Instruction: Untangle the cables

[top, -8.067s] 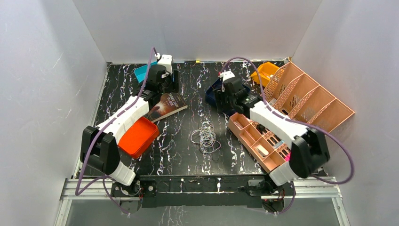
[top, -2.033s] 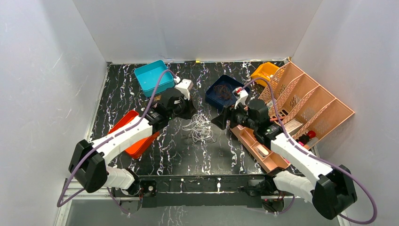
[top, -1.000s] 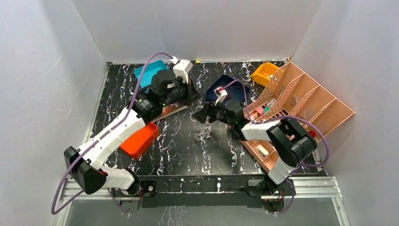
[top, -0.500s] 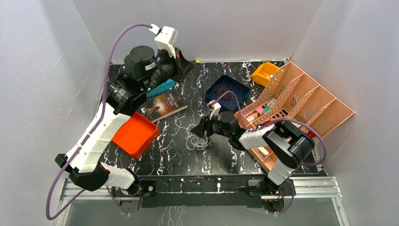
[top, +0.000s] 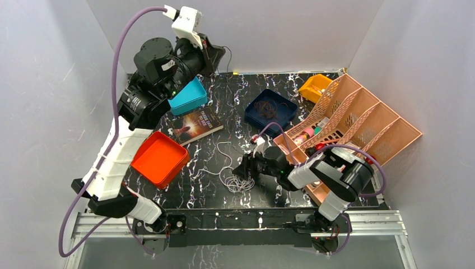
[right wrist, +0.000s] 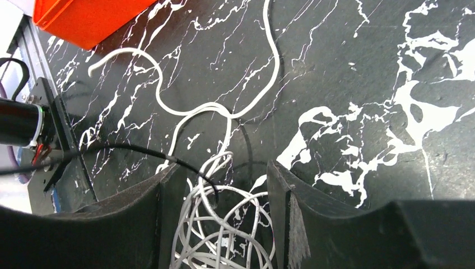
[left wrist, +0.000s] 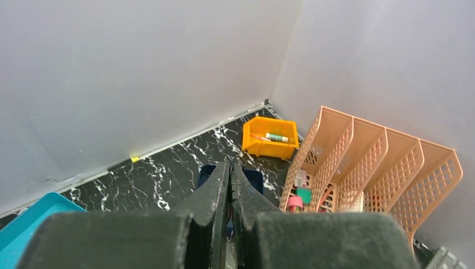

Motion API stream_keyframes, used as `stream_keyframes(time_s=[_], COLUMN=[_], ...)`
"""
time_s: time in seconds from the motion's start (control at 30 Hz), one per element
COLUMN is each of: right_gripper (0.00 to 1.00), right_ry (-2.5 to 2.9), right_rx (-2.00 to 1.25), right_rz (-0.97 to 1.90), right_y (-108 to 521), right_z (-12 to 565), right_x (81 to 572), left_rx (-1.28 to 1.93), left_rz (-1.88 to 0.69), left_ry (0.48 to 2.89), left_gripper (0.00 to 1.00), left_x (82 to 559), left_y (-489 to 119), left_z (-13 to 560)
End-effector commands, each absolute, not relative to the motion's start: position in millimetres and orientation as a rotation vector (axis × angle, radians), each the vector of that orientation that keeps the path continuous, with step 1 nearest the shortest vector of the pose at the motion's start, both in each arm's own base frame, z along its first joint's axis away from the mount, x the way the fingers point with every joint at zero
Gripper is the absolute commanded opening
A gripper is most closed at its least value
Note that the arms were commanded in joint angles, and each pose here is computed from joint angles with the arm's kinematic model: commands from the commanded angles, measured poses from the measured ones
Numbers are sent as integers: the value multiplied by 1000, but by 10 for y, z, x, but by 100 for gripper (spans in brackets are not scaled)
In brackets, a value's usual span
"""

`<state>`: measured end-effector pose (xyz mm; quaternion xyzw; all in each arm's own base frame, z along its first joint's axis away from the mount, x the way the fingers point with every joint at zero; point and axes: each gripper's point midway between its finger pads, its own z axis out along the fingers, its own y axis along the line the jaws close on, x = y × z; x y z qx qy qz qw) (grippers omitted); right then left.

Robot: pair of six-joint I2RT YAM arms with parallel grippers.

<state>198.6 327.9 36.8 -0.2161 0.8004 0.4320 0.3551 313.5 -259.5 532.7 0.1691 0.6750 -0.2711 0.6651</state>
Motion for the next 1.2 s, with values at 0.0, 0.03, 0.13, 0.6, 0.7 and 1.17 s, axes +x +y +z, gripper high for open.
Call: stream_keyframes(time_s=[0.0,0.03,0.13,0.6,0.7,1.17], right_gripper=[63,63,63,69,70,73], right_ry=[2081,2093,2113,2160,2168,2122], right_rx=[-556,-554,-543,-566,-569,-581], right_rz=[1112,1109,1101,1059,1023,963], right_y=[3171,3142,3072,2811,2727,2630], right_z=[267,234,181,147,136,353], right_x=[1835,1804,1735,1483,1469,1511], left_rx=[339,326,309,157,140,164], left_rz=[-535,-518,-472,-179,-127,61], left_ry=[1415,1403,1359,1150,1112,1099], left_gripper=[0,0,0,0,0,0], left_x=[3148,3166,3216,3421,3465,3792], left_y=[-2422,-2389,-2333,-1874,-1831,-1896], left_z=[5716,5765,5904,6514,6637,6506])
